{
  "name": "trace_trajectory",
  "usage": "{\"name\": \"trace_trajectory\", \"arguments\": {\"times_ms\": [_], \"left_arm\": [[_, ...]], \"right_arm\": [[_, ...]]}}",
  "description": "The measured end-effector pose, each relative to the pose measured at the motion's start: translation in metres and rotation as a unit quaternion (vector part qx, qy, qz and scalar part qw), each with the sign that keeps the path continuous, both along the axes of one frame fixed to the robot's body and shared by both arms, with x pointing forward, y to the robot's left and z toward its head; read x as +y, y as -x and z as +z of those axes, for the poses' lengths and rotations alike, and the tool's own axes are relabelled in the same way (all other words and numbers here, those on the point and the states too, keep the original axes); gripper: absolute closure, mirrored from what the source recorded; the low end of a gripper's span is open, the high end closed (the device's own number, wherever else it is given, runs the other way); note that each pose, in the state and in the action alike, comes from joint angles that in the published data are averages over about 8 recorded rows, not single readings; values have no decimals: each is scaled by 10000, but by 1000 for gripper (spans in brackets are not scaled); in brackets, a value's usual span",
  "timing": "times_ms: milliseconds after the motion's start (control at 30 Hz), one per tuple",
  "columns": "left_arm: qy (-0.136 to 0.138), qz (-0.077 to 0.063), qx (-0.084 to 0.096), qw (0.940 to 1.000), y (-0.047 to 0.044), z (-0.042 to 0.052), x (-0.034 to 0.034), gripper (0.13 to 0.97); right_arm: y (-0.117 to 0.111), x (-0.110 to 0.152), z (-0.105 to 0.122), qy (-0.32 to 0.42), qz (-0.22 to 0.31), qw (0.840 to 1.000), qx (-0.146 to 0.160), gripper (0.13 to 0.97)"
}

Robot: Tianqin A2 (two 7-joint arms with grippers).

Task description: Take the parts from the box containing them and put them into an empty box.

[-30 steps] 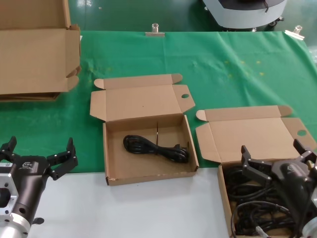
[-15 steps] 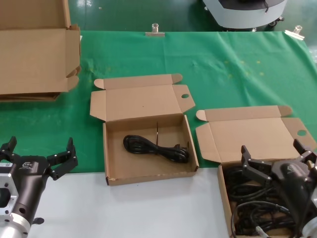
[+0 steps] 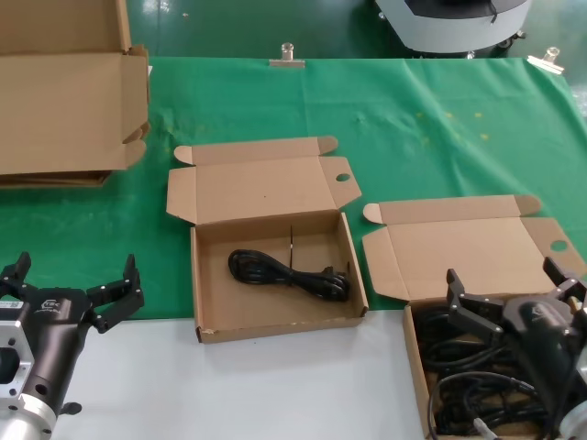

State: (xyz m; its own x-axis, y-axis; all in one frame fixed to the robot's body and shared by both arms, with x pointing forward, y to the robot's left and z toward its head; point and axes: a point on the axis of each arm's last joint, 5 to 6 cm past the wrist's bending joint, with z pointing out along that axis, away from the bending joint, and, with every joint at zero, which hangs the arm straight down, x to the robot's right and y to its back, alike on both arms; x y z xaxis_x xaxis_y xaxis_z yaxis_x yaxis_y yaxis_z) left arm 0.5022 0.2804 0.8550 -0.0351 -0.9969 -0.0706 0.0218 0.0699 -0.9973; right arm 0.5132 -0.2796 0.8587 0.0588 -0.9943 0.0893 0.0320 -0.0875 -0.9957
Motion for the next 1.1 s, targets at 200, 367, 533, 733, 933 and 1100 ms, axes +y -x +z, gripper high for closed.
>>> {"name": "trace_trajectory", "arguments": {"times_ms": [200,367,533,733,933,1100], "left_arm": [[0,0,0,10000,0,0,0,132],[0,0,0,10000,0,0,0,132],[0,0,0,10000,0,0,0,132],[0,0,0,10000,0,0,0,132],[0,0,0,10000,0,0,0,132],[0,0,0,10000,0,0,0,132]], "right_arm": [[0,0,0,0,0,10000,0,130],[0,0,0,0,0,10000,0,130],[0,0,0,0,0,10000,0,130],[0,0,0,0,0,10000,0,130],[0,0,0,0,0,10000,0,130],[0,0,0,0,0,10000,0,130]]}}
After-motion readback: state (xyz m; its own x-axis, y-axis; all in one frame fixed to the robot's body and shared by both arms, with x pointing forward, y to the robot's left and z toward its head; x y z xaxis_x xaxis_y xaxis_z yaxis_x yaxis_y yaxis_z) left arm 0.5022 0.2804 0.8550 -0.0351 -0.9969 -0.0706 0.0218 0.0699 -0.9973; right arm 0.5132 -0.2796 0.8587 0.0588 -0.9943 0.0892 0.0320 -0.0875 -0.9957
